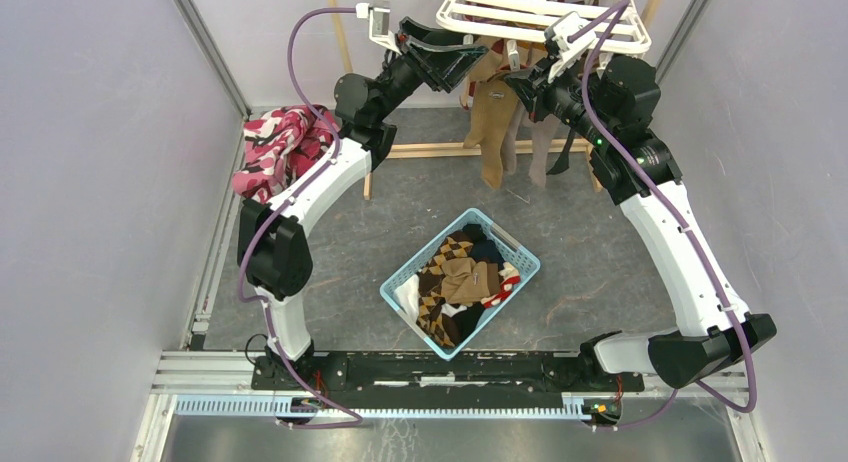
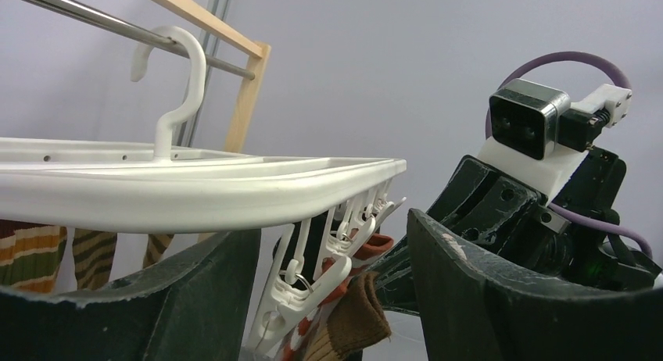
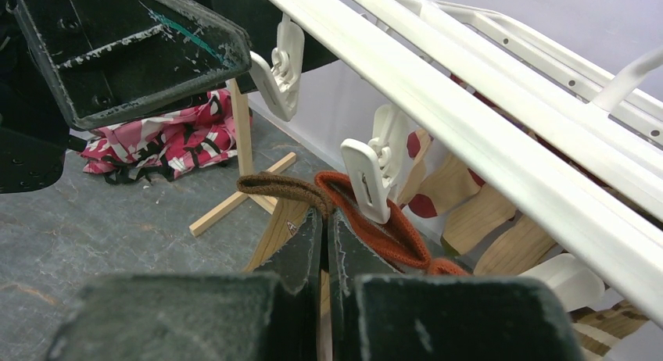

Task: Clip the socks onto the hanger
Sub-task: Open the clamp at the hanger.

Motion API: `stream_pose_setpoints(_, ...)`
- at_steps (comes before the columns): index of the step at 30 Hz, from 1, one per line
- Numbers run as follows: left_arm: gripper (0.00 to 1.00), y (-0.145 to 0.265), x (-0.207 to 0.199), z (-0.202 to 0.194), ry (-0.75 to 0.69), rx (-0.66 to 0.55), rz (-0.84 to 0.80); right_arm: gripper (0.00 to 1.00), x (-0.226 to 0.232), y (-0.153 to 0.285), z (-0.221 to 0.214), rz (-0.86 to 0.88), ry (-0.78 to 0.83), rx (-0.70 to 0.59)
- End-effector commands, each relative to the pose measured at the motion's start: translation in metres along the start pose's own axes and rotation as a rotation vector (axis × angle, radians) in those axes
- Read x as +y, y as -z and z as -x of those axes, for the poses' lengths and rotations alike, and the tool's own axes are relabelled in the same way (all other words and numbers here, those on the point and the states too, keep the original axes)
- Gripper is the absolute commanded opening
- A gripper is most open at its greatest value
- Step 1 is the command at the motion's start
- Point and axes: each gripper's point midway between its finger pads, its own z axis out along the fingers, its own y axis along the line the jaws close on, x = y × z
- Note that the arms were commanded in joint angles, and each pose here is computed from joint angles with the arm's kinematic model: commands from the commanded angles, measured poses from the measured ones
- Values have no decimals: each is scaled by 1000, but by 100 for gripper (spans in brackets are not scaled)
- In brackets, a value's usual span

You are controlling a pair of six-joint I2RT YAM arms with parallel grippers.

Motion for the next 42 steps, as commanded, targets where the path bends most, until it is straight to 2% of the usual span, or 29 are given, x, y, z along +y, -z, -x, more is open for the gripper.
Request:
stream_pose_setpoints(1, 74, -4, -24, 25, -79, -29, -38, 0, -2, 2, 20, -5, 5, -62)
stream_pose_setpoints(6, 73, -4, -24, 24, -79, -25, -42, 0, -3, 2, 21, -6, 6, -62)
stream_pose_setpoints(12, 66, -5, -26, 26, -80, -29, -49, 0, -3, 2, 21, -6, 6, -63)
stream_pose_setpoints(19, 54, -6, -27, 29, -76, -36, -55, 0, -3, 2, 20, -6, 5, -61)
stream_pose_setpoints(29, 30, -8, -30, 31, -62, -48, -75, 0, -2, 1, 20, 6, 13, -60)
stream_pose_setpoints(34, 26, -8, -34, 32, -57, -57, -90, 0, 10, -4, 17, 83, 6, -43)
stream_pose_setpoints(42, 25, -8, -35, 32, -39, -68, -108, 0, 32, -13, 10, 180, -7, -18)
